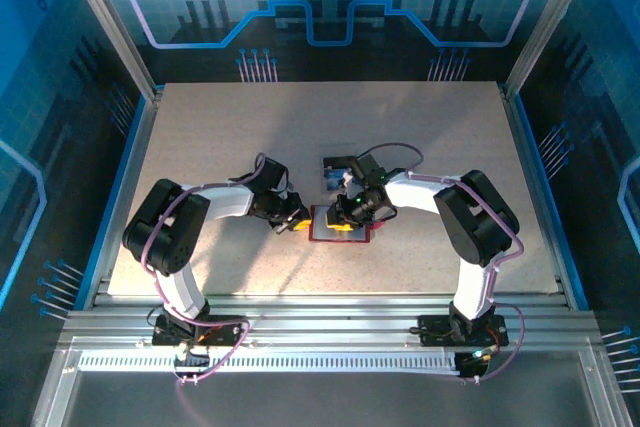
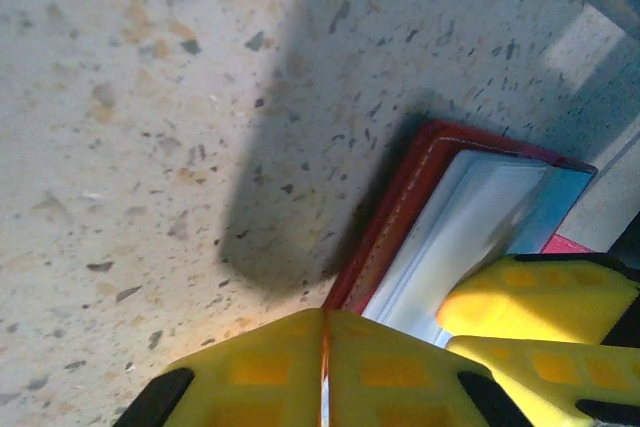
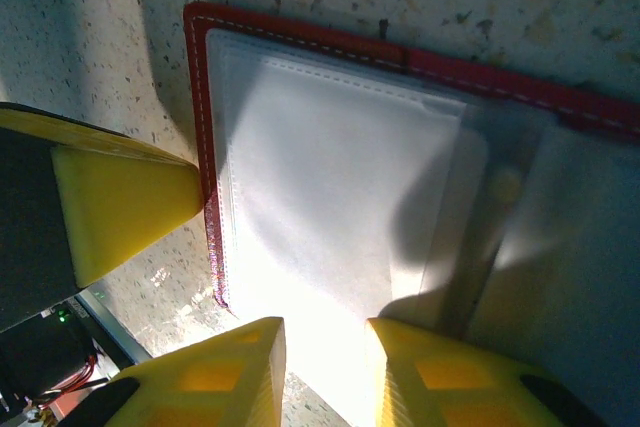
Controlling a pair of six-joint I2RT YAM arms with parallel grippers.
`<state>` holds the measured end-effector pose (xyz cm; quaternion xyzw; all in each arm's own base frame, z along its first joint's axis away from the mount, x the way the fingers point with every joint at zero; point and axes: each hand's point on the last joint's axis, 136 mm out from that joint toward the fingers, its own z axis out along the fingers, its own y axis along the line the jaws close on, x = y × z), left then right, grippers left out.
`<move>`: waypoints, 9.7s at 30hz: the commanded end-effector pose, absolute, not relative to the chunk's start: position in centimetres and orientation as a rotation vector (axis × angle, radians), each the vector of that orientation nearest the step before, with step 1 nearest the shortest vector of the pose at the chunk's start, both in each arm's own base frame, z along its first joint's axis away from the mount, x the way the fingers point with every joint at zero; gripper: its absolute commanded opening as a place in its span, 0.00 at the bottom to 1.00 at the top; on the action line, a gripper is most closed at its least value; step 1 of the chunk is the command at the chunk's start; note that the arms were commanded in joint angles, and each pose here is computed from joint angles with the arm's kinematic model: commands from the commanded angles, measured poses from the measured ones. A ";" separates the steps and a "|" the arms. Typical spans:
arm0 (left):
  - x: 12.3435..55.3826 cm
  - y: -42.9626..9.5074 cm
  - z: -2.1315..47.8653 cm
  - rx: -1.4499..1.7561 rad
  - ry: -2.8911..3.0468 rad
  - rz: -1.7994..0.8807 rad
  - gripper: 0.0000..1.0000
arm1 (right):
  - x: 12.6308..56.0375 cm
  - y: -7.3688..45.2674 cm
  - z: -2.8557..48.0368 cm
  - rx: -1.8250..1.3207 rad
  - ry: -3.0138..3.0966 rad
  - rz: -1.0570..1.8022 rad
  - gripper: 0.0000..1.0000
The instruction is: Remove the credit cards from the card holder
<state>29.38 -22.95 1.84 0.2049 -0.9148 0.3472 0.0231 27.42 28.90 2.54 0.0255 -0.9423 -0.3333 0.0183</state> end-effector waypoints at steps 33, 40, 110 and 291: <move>26.8 -23.4 -0.4 0.572 -2.795 0.925 0.10 | 26.7 25.7 2.9 0.097 -3.044 -0.732 0.30; 27.2 -23.7 0.2 0.588 -2.781 0.974 0.10 | 26.8 25.5 3.5 0.099 -3.063 -0.735 0.31; 27.1 -24.3 -0.6 0.618 -2.772 1.004 0.12 | 27.6 25.0 3.3 0.010 -3.004 -0.948 0.29; 30.8 -22.3 4.4 0.639 -2.946 1.096 0.44 | 30.7 22.0 8.2 0.078 -3.071 -0.954 0.24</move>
